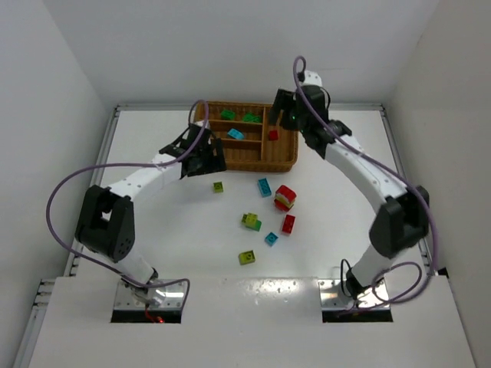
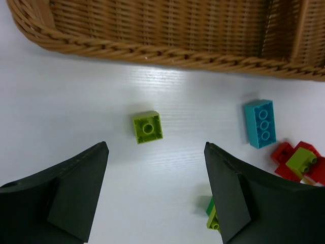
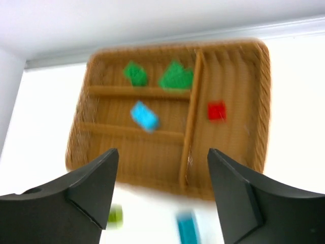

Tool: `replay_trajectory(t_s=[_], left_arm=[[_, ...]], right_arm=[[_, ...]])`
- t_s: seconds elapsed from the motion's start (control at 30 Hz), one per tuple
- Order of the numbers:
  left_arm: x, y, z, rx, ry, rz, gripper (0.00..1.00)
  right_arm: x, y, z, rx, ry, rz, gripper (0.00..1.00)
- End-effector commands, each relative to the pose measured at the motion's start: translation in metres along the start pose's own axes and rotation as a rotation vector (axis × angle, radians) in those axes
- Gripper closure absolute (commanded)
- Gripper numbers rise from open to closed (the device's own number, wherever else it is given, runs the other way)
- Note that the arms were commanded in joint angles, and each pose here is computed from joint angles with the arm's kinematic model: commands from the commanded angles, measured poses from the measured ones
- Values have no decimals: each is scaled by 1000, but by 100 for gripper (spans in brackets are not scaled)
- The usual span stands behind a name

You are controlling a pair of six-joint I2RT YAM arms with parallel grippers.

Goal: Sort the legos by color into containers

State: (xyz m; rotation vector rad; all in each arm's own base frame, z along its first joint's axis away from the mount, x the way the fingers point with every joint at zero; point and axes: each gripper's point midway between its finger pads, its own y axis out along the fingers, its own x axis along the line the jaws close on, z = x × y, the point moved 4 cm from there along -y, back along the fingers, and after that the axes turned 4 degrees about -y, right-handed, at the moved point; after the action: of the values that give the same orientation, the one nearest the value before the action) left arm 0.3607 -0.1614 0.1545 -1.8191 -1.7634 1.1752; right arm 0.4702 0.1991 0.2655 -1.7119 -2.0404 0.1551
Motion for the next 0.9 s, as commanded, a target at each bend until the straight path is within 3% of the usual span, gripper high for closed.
replay_trajectory(t_s=[0.0, 0.07, 0.23, 0.57, 0.87], left_arm=[[0, -10, 4, -25, 26, -9, 18], [1, -12, 9, -2, 51, 3, 18], [22, -16, 6, 29, 15, 20, 18], [19, -15, 4, 53, -14, 71, 18], [16, -10, 14, 94, -7, 87, 18]], right_arm=[[-28, -45, 73, 203, -120, 72, 27], [-37, -84, 81, 244, -160, 75, 21], [-58, -142, 140, 503, -335, 36, 10], [-47, -143, 189, 667, -486, -170, 4], [-42, -109, 200, 691, -525, -153, 31]])
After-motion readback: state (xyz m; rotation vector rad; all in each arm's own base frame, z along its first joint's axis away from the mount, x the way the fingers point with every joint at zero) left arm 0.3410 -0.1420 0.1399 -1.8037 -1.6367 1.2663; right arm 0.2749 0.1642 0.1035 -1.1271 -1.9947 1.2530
